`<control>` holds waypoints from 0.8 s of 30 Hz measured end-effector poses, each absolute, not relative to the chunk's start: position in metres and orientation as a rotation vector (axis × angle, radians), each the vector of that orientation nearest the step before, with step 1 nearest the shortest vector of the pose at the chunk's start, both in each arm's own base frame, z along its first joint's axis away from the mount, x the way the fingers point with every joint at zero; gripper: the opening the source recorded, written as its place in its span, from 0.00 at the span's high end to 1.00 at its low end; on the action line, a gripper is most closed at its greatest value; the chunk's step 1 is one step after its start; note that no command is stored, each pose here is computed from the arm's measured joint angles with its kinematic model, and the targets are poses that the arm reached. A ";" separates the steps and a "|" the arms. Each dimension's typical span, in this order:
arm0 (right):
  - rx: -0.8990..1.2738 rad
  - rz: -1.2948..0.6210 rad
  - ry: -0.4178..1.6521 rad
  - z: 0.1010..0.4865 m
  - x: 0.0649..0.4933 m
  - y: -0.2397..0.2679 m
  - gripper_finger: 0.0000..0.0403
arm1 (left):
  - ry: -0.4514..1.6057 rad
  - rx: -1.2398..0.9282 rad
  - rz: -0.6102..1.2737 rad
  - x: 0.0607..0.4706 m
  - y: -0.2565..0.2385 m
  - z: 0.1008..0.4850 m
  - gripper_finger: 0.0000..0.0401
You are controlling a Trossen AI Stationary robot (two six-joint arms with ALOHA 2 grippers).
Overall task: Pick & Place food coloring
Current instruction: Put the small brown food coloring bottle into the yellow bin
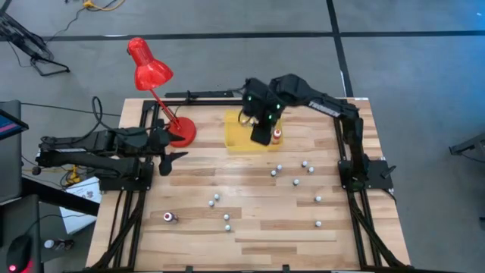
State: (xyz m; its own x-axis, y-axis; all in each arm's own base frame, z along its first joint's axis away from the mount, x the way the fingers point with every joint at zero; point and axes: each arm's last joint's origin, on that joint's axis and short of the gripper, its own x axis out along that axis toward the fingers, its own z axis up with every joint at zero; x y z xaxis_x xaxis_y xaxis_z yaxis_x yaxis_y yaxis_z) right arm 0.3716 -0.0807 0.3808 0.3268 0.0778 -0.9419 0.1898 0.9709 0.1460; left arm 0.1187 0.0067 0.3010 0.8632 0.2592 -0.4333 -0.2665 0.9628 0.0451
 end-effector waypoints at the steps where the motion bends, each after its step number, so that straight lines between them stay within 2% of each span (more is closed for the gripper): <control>1: 0.240 -0.059 1.244 0.380 0.374 -0.072 0.71 | 0.458 -0.024 0.275 0.118 0.007 0.300 0.40; 10: 0.000 0.169 1.262 0.379 0.381 0.017 0.71 | 0.509 -0.069 0.235 0.116 0.005 0.296 0.40; 19: -0.169 -0.023 1.304 0.367 0.378 0.050 0.71 | 0.509 -0.088 0.213 0.116 0.004 0.296 0.40; 24: -0.194 -0.226 1.407 0.349 0.340 0.040 0.71 | 0.508 -0.088 0.212 0.116 0.004 0.296 0.40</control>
